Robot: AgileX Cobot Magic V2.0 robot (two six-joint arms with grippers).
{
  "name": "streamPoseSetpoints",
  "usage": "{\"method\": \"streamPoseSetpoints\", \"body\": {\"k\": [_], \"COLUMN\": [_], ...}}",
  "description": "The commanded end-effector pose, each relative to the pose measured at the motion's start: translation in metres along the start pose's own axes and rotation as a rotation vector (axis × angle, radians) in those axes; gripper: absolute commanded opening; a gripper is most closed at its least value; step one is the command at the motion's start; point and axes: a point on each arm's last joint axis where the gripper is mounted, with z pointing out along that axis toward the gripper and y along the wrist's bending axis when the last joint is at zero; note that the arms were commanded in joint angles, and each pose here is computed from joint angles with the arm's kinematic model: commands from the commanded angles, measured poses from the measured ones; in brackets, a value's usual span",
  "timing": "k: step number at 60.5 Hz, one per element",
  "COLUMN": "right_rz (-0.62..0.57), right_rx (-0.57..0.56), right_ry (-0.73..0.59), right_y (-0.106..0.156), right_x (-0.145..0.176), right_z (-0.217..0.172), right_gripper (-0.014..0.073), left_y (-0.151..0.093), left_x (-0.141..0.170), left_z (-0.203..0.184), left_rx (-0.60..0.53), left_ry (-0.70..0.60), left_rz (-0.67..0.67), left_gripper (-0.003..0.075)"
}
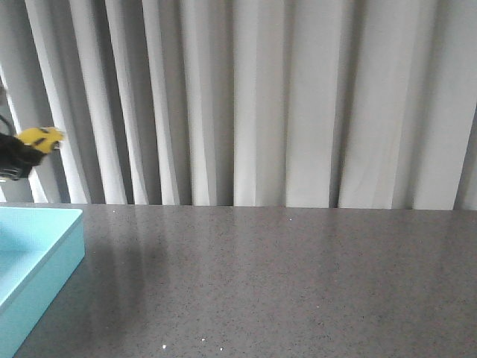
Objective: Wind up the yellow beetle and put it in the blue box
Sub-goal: 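Carry the car with the left gripper and lower it into the blue box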
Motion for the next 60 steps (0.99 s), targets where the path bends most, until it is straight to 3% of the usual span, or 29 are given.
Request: {"method": "streamPoseSetpoints", "body": {"k": [1, 8, 17, 39, 50, 60], "right_rz": [-0.005, -0.005, -0.005, -0.005, -0.005, -0.005], "right_rx": [0.021, 0.021, 0.021, 0.021, 0.021, 0.021], "right_ry": [-0.079, -0.079, -0.080, -0.080, -0.080, -0.080], "right_y": [-0.002, -0.002, -0.002, -0.002, -0.002, -0.002], "right_x": [-0.013, -0.013, -0.013, -0.013, -0.013, -0.013], "right_z": [-0.003, -0.003, -0.003, -0.003, -0.003, -0.003], "right_gripper": [-0.0006, -0.0006, -0.0006, -0.0006, -0.0006, -0.0006], "left_y": [0.034, 0.059, 0.059, 0.037, 0.032, 0.029], "left_x": [0.001, 0.045, 0.089, 0.129, 0.131, 0.129], "left_z": [-0.030, -0.019, 0.012, 0.066, 0.070, 0.070], "left_rx": [-0.162, -0.230, -0.204, -0.074, -0.040, -0.010], "left_ry": [-0.011, 0.155, 0.300, 0.427, 0.440, 0.426], "left_rz": [-0.166, -0.286, -0.296, -0.360, -0.383, -0.435], "left_gripper": [-0.0006, -0.0006, -0.0006, 0.0017, 0.0120, 0.0309]}}
